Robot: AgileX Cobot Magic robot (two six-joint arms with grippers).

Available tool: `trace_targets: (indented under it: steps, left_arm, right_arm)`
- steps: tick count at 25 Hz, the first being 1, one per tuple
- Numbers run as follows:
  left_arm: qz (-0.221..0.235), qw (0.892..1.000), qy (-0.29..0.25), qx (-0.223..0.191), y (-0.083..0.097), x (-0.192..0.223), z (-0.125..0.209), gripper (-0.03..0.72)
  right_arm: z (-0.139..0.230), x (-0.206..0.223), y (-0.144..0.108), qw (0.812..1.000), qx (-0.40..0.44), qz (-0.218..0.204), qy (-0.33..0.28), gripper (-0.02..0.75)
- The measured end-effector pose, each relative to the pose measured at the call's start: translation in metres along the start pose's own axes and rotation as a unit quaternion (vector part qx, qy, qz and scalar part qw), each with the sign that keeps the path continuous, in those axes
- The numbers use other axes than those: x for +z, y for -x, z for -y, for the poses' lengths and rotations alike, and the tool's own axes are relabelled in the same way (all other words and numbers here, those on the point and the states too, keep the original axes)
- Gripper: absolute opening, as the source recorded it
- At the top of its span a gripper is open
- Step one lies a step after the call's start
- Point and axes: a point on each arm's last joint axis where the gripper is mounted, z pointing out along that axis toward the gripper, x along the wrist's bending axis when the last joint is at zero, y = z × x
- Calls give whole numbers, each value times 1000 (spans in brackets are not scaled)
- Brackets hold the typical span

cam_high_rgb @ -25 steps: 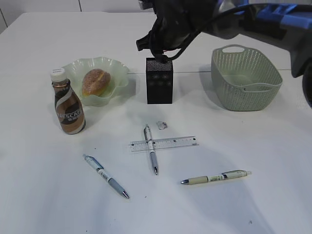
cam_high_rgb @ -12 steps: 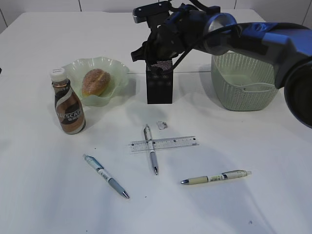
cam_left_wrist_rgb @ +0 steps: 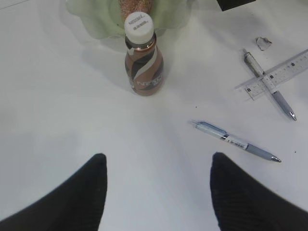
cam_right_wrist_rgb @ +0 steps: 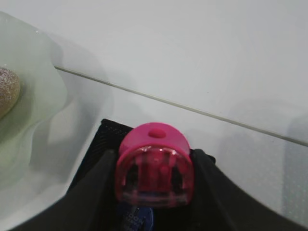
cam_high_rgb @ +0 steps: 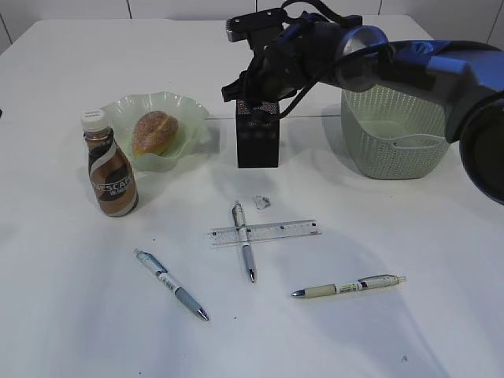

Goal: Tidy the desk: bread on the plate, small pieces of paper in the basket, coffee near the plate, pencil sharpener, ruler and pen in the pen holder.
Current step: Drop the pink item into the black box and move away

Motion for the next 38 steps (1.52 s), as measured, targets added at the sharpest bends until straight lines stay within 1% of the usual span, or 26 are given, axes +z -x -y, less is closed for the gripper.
trace_targets:
  steps: [18,24,31,32,38]
  left_arm:
    - [0,1000,0,0,0,0,0,474]
    - [0,1000,0,0,0,0,0,474]
    - [0,1000,0,0,0,0,0,474]
    - [0,1000,0,0,0,0,0,474]
    - [0,1000,0,0,0,0,0,474]
  right_arm:
    - [1,0,-1,1000,14,-7,-3,341]
    - [-1,0,-2,1000,16,-12,5,342]
    - [-1,0,-2,1000,20,-14,4,374]
    - [-1,0,-3,1000,22,-15,4,397]
    - [-1,0,-3,1000,22,-15,3,407]
